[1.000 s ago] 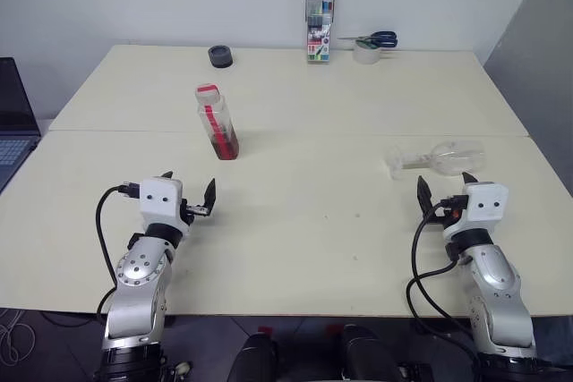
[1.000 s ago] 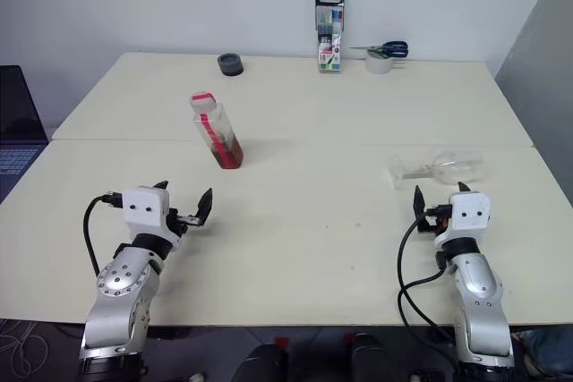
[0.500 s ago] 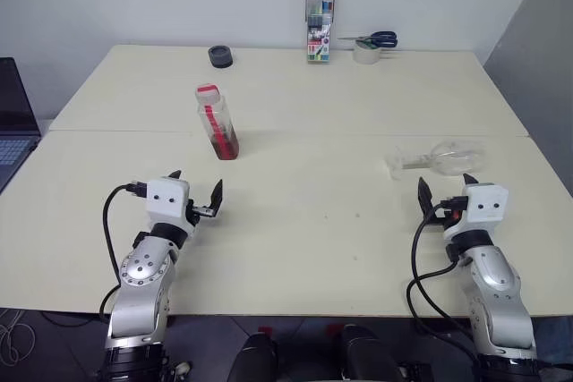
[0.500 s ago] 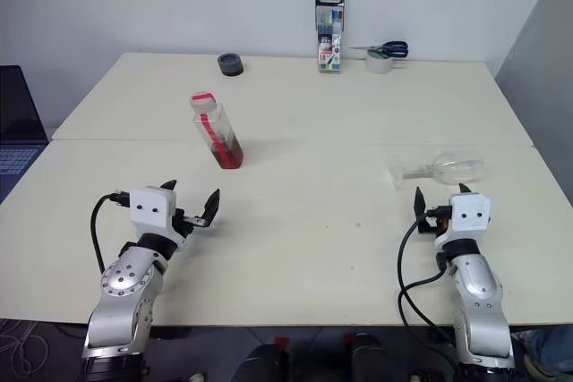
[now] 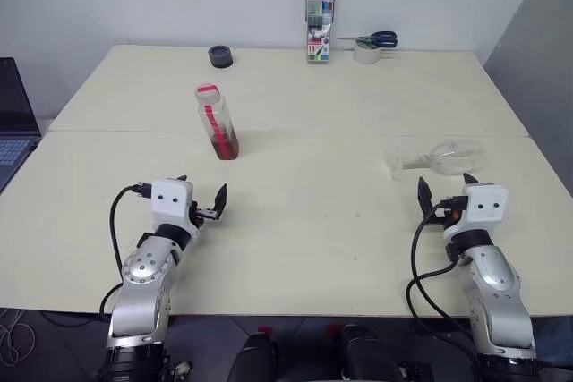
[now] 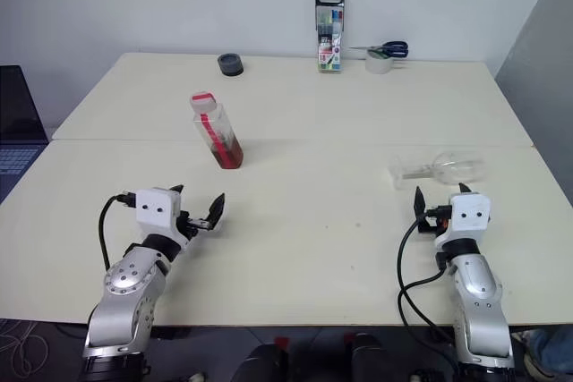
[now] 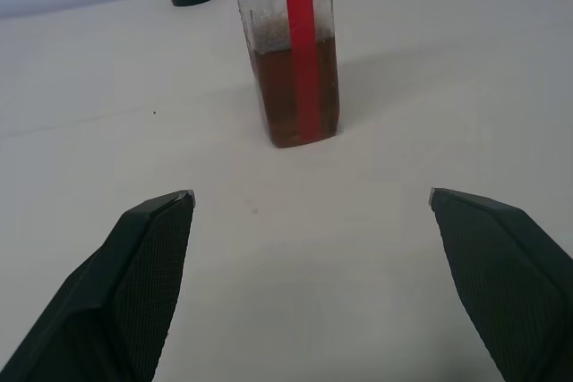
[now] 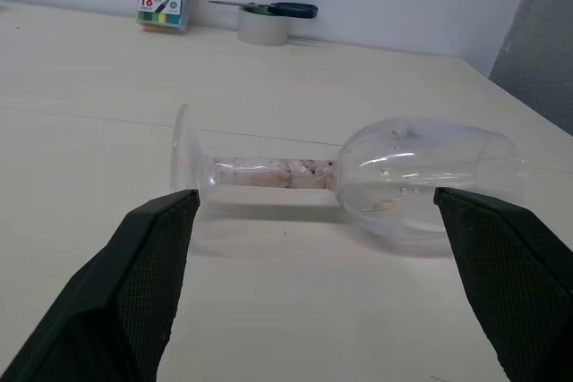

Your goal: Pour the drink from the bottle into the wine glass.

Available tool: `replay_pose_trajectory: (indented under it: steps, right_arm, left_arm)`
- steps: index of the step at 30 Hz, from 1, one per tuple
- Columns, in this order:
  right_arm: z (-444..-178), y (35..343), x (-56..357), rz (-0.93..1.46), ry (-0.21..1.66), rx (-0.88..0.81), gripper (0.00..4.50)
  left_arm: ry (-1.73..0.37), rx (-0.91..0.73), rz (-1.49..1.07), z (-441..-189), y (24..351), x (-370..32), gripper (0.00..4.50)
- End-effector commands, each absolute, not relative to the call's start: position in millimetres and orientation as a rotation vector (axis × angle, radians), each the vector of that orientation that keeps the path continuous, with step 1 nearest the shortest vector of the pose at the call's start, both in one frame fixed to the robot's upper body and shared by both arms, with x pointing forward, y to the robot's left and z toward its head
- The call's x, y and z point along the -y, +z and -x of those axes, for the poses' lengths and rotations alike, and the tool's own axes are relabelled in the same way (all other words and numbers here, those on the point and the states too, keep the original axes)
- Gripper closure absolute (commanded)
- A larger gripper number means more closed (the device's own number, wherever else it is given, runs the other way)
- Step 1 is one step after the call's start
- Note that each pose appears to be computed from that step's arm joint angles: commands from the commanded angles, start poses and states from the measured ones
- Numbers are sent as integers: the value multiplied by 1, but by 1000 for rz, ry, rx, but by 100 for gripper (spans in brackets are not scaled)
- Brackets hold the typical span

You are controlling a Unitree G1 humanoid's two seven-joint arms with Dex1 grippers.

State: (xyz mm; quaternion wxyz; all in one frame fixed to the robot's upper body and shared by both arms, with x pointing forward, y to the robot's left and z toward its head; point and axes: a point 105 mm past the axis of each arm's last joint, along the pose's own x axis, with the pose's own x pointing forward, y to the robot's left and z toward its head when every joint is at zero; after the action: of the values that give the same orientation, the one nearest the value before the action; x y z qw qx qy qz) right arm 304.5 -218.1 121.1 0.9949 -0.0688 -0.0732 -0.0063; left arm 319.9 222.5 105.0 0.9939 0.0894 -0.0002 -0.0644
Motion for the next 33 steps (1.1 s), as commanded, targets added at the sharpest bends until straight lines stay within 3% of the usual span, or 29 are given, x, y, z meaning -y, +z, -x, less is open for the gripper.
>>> replay_pose_trajectory:
  steps: [1,5,10,16,33]
  right_arm:
    - [-304,138,218,155,-8,210,0]
    - [-302,149,196,146,154,228,0]
    - [-288,171,143,107,570,194,0]
    - [-264,183,106,122,926,88,0]
    - [-270,197,90,161,1027,98,0]
  left_arm:
    - [-168,53,-210,-322,123,-215,2]
    - [-199,96,-173,-323,131,-209,2]
    - [-137,91,-175,-339,135,-207,2]
    - [-54,114,-132,-356,147,-201,2]
    - [13,111,-127,-391,168,-201,2]
